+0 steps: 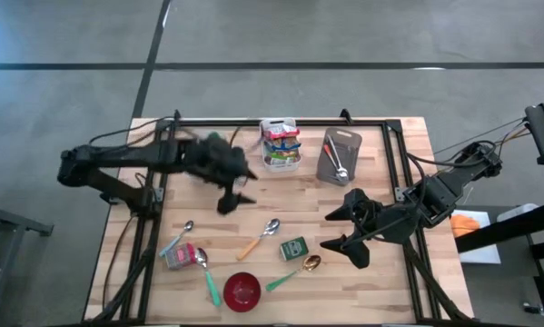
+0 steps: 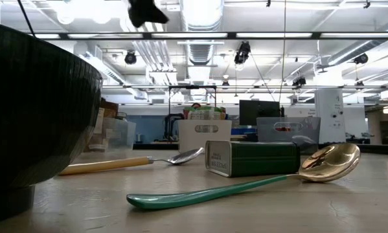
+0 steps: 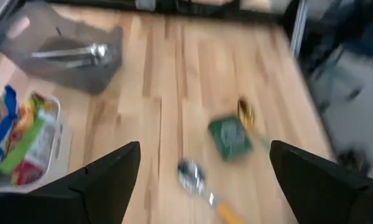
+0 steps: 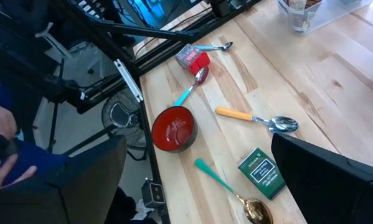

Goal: Pick & Place Food Item
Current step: Put the light blue spoon into the black bin

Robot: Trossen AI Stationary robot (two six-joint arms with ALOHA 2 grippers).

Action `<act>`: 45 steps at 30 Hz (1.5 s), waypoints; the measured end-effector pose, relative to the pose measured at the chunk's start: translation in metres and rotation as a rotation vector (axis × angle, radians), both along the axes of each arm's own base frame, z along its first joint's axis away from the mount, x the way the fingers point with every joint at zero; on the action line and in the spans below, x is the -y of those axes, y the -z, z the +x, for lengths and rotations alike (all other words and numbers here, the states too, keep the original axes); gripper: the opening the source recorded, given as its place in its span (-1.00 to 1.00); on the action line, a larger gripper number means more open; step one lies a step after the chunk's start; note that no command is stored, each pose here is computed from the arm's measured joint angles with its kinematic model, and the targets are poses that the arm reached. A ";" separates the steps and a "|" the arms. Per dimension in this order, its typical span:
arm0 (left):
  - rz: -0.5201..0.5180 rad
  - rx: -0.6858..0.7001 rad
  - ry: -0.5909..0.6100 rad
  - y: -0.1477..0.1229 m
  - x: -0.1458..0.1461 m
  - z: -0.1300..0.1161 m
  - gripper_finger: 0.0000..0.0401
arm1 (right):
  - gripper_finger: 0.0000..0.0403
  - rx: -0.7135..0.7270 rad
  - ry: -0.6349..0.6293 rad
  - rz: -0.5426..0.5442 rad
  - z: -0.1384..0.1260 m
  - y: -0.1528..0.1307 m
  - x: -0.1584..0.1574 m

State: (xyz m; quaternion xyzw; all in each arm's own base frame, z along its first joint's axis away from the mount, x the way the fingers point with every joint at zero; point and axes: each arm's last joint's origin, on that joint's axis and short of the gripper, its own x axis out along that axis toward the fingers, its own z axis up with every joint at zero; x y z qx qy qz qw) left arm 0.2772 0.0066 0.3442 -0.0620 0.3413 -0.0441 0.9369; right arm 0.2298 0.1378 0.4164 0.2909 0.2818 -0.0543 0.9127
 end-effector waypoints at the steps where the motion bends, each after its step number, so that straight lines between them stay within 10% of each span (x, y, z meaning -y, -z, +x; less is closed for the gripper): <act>1: 0.033 -0.033 0.017 0.002 0.009 -0.003 0.79 | 0.97 0.000 0.000 0.000 0.000 0.000 0.000; 9: 0.026 -0.444 0.048 0.026 0.057 -0.036 0.79 | 0.97 0.000 0.000 0.000 0.000 0.000 0.000; 15: -0.007 -0.679 -0.290 0.037 0.058 -0.059 0.79 | 0.97 0.000 0.000 0.000 0.000 0.000 0.000; 21: -0.102 -0.780 -0.485 0.063 0.061 -0.068 0.78 | 0.97 0.000 0.000 0.000 0.000 0.000 0.000; 30: -0.001 -0.991 -0.445 0.129 0.084 -0.102 0.49 | 0.97 0.000 0.000 0.000 0.000 0.000 0.000; 45: -0.232 -1.008 -0.525 0.195 0.077 -0.137 0.20 | 0.97 0.001 0.000 0.000 0.000 0.000 0.000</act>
